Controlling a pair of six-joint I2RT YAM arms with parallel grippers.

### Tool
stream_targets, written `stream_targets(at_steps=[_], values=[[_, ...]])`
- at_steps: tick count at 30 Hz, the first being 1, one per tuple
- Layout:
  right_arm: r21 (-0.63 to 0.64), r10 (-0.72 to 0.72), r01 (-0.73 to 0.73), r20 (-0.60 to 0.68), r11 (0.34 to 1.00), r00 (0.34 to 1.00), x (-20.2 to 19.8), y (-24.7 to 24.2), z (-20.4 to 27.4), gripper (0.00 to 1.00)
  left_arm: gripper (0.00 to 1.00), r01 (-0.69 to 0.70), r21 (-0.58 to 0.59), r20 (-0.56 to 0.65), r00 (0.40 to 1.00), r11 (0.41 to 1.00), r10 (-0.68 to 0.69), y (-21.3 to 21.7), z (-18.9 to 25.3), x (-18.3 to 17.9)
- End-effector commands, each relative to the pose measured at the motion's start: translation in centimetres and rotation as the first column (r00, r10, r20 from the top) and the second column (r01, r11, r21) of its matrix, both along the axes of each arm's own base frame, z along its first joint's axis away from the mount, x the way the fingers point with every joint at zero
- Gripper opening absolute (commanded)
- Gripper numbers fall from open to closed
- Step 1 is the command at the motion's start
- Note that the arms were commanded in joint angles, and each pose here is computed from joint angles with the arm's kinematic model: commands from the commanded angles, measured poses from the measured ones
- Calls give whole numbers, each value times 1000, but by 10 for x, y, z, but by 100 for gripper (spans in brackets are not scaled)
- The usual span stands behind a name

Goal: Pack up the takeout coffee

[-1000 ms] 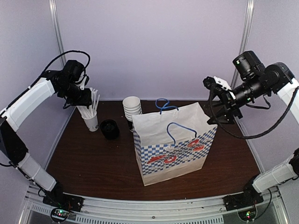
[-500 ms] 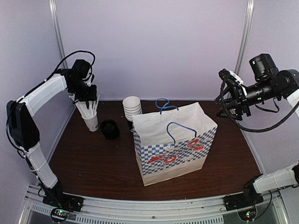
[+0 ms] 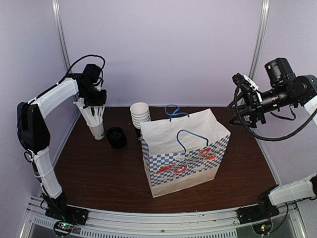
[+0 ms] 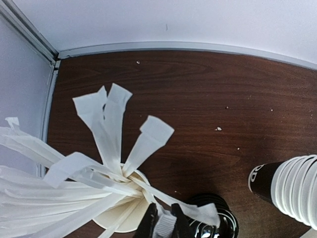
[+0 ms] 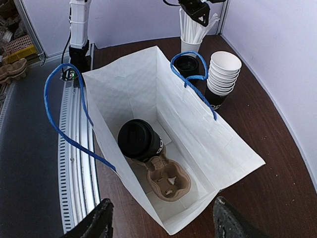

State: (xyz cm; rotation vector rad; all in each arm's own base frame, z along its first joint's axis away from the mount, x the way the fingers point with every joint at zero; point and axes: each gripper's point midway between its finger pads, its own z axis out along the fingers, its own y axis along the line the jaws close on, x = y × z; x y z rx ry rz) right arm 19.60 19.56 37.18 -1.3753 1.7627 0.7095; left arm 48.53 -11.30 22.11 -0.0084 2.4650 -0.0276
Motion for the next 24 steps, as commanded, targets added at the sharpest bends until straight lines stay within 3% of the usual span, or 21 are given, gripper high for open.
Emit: stream_targets(at_steps=[1, 4, 8, 19, 22, 24], values=[[17, -5, 5, -1, 1000, 1000, 0, -1, 0, 68, 7, -1, -1, 77, 997, 1000, 1, 1, 24, 11], [15, -6, 6, -4, 1000, 1000, 1, 0, -1, 68, 0, -4, 20, 93, 996, 1000, 2, 4, 30, 10], [18, -6, 6, -3, 1000, 1000, 3, 0, 0, 67, 0, 13, 10, 108, 994, 1000, -14, 4, 48, 2], [17, -9, 9, -1, 1000, 1000, 10, 2, 3, 67, 0, 64, -9, 298, 953, 998, -58, 20, 175, -68], [18, -20, 20, 2, 1000, 1000, 13, 1, 5, 67, 0, 144, -42, 372, 921, 989, -118, 12, 209, -91], [23, -30, 30, 1, 999, 1000, 15, 0, 7, 67, 0, 283, -105, 426, 879, 953, -214, -10, 231, -109]])
